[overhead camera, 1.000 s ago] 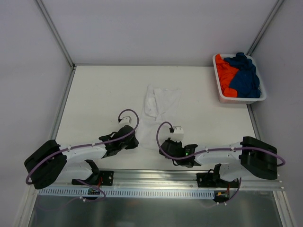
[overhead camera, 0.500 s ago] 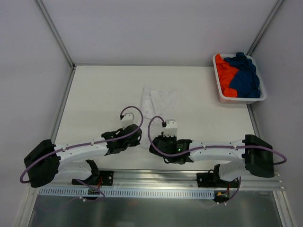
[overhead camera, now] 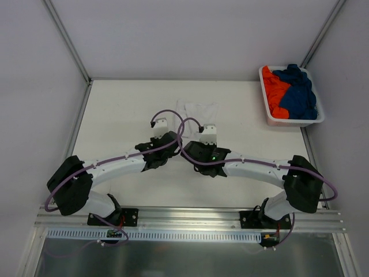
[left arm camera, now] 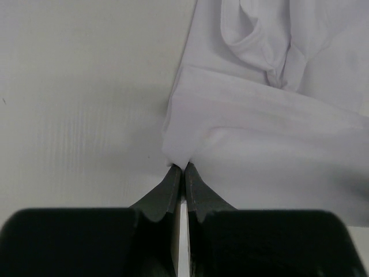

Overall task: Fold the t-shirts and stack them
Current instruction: Fold the tshirt

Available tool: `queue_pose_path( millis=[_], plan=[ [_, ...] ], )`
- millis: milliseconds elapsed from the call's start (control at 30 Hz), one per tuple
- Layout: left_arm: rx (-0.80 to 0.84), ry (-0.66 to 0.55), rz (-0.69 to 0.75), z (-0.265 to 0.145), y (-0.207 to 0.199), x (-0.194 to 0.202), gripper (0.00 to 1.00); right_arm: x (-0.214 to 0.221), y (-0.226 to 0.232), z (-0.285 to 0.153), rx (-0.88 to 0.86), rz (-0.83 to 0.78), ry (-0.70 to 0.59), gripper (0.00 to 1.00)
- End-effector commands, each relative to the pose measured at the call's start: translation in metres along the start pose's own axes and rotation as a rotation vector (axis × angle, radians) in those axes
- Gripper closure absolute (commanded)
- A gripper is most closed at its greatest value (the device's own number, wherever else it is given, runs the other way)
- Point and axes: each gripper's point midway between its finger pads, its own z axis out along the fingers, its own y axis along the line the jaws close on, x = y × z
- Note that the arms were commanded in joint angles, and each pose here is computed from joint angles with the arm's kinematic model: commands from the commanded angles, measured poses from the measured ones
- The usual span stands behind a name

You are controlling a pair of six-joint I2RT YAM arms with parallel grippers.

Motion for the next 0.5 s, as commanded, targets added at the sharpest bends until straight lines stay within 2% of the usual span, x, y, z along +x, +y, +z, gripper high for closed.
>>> queue_pose_path(
  millis=[0, 267, 467],
  plan=[
    [-0.058, -0.084, -0.008, 0.008, 0.004, -0.040, 1.00, -0.030, -0.012, 0.009, 0.046, -0.038, -0.049, 0.99],
    [-0.022, -0.157, -0.014, 0.009, -0.027, -0.093, 1.00, -0.078, -0.013, 0.018, 0.033, -0.013, -0.103, 1.00],
    [-0.019, -0.173, -0.032, 0.006, -0.026, -0.098, 1.00, -0.087, -0.015, 0.022, 0.040, -0.015, -0.114, 0.99]
  ],
)
